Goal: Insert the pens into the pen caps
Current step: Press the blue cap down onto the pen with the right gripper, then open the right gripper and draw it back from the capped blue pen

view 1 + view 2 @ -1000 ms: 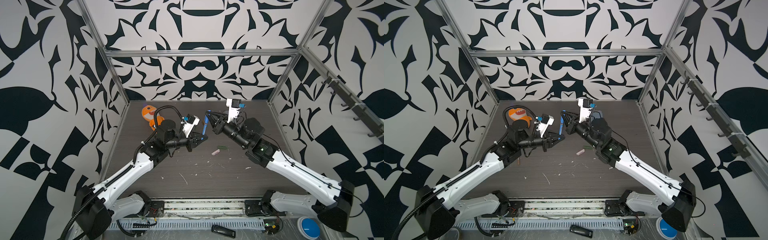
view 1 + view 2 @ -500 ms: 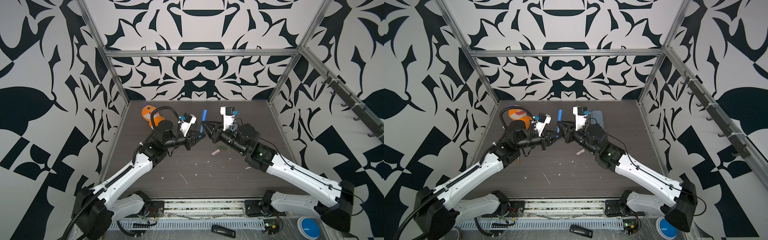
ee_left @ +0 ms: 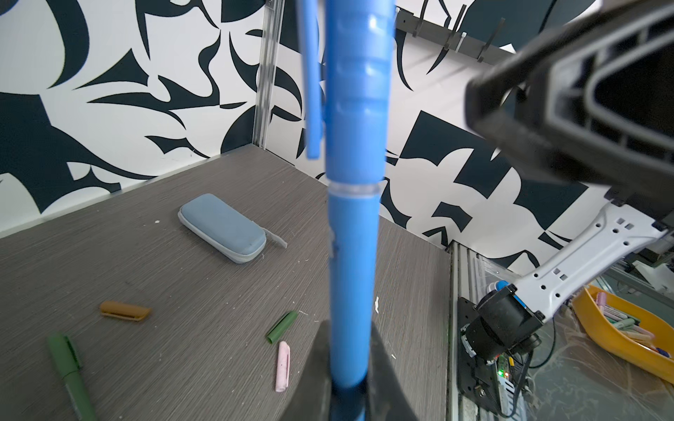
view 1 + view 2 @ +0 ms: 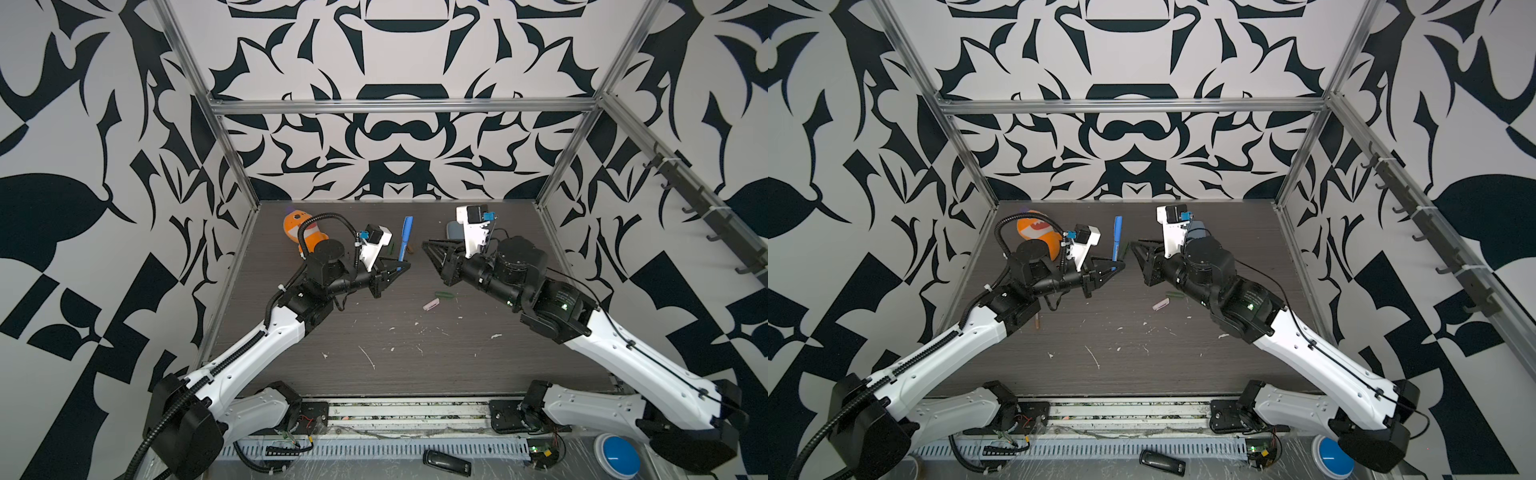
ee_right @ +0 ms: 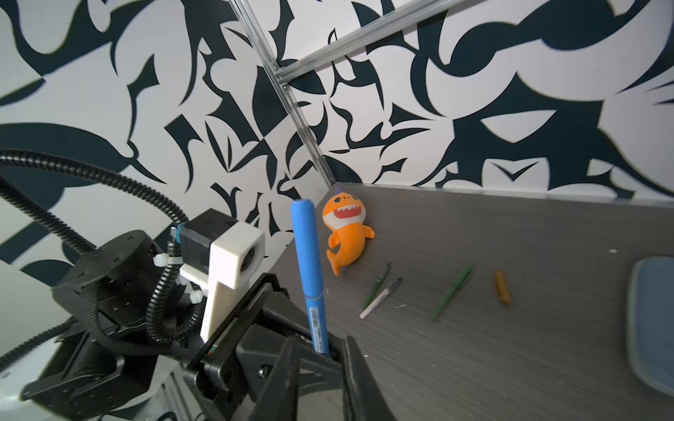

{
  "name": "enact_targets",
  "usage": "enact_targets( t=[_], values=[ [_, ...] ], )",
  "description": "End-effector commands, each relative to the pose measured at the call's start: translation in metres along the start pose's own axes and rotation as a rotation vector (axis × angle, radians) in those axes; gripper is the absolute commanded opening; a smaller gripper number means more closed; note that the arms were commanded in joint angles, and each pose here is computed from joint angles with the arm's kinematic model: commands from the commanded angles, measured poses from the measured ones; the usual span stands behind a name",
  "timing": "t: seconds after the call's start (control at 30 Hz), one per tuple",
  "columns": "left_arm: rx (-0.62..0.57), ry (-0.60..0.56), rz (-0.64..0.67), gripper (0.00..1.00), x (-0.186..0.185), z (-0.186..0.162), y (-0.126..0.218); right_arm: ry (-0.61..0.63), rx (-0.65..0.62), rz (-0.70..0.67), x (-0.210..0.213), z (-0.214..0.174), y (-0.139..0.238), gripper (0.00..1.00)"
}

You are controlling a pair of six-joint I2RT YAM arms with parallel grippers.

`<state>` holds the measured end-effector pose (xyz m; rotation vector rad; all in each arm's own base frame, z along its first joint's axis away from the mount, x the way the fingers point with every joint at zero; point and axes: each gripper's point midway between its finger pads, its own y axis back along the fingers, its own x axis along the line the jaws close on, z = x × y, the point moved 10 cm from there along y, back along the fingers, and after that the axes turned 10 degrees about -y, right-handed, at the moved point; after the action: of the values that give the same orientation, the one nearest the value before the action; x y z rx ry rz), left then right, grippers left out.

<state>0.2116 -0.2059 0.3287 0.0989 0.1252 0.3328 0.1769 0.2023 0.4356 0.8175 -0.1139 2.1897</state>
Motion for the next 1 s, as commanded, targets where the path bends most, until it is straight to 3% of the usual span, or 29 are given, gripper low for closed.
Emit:
enact_targets(
  t=[0.0, 0.07, 0.13, 0.2, 0.47, 0.63, 0.8, 0.97],
  values=[
    [0.003, -0.04, 0.016, 0.0, 0.001, 0.002, -0.001, 0.065, -0.009, -0.058, 0.012, 0.022, 0.004, 0.19],
    [0.006, -0.039, 0.017, 0.0, 0.001, 0.002, -0.001, 0.084, 0.005, -0.041, 0.02, 0.03, -0.003, 0.2],
    [0.006, -0.038, 0.019, 0.0, 0.001, 0.003, -0.001, 0.094, 0.014, -0.021, 0.029, 0.037, -0.01, 0.31],
    [0.007, -0.039, 0.017, 0.0, 0.0, 0.003, -0.001, 0.093, 0.015, -0.035, 0.033, 0.042, -0.018, 0.34],
    [0.007, -0.041, 0.003, 0.0, -0.004, 0.003, -0.002, 0.073, 0.022, -0.046, 0.037, 0.044, -0.046, 0.35],
    [0.004, -0.045, 0.001, 0.0, -0.006, 0.005, -0.001, 0.059, 0.036, -0.049, 0.037, 0.042, -0.052, 0.18],
    [-0.007, -0.051, 0.001, 0.0, -0.008, 0.008, 0.002, 0.035, 0.048, -0.062, 0.031, 0.035, -0.054, 0.16],
    [-0.024, -0.053, 0.021, 0.0, -0.008, 0.011, 0.005, 0.025, 0.083, -0.074, 0.025, 0.025, -0.058, 0.04]
  ],
)
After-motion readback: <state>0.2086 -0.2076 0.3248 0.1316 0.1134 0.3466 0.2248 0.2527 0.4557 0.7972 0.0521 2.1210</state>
